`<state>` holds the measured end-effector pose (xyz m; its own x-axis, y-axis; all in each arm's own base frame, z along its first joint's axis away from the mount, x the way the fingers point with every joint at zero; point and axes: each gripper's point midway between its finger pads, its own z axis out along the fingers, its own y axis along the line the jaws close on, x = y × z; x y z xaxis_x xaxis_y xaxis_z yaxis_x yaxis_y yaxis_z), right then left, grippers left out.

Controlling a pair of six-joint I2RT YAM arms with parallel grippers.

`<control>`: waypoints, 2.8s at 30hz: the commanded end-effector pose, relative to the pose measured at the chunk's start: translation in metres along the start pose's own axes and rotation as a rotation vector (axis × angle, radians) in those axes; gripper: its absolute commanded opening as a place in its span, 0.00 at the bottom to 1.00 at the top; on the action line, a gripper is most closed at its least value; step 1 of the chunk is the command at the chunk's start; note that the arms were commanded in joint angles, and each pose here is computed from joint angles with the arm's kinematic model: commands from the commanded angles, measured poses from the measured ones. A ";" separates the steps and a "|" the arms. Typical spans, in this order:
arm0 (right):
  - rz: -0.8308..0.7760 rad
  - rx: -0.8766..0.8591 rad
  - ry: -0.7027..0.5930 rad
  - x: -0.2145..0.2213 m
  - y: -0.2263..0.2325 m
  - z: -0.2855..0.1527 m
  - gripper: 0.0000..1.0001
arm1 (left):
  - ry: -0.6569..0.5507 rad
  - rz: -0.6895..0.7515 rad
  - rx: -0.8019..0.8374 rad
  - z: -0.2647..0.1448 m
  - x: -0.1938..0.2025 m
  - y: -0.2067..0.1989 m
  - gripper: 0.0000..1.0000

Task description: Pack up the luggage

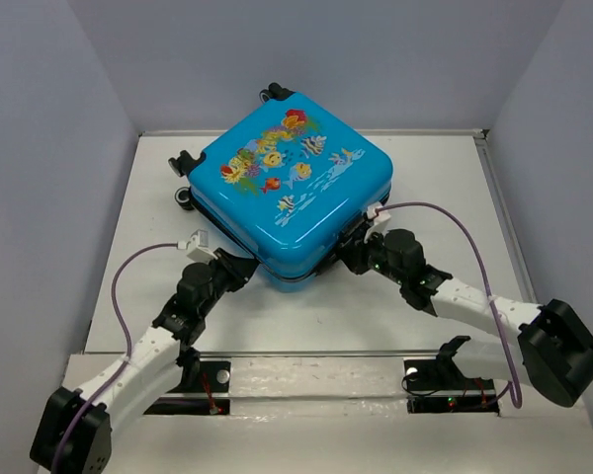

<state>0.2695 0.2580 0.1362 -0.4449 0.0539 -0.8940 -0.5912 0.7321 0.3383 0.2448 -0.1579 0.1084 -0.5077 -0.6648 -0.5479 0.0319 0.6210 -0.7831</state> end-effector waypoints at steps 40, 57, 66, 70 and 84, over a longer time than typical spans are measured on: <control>0.015 -0.009 -0.155 -0.008 0.153 0.019 0.07 | -0.057 0.175 0.068 0.009 -0.155 -0.082 0.97; -0.010 -0.022 -0.098 0.011 0.149 0.015 0.07 | -0.141 -0.015 -0.001 0.128 -0.272 -0.059 0.99; 0.007 -0.029 -0.063 0.022 0.145 0.009 0.07 | -0.122 -0.091 0.000 0.168 -0.275 -0.047 0.97; 0.015 -0.032 -0.031 0.030 0.143 0.005 0.07 | -0.120 -0.137 0.020 0.184 -0.270 -0.047 0.90; 0.052 0.105 0.143 0.026 0.110 -0.061 1.00 | -0.227 -0.141 0.034 0.196 -0.264 -0.051 0.06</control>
<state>0.1610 0.3234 0.1474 -0.5182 -0.0168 -0.8551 -0.5492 0.7730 0.3176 0.5503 -0.0838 0.1982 -0.3496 -0.8854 -0.3065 -0.1873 0.3866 -0.9030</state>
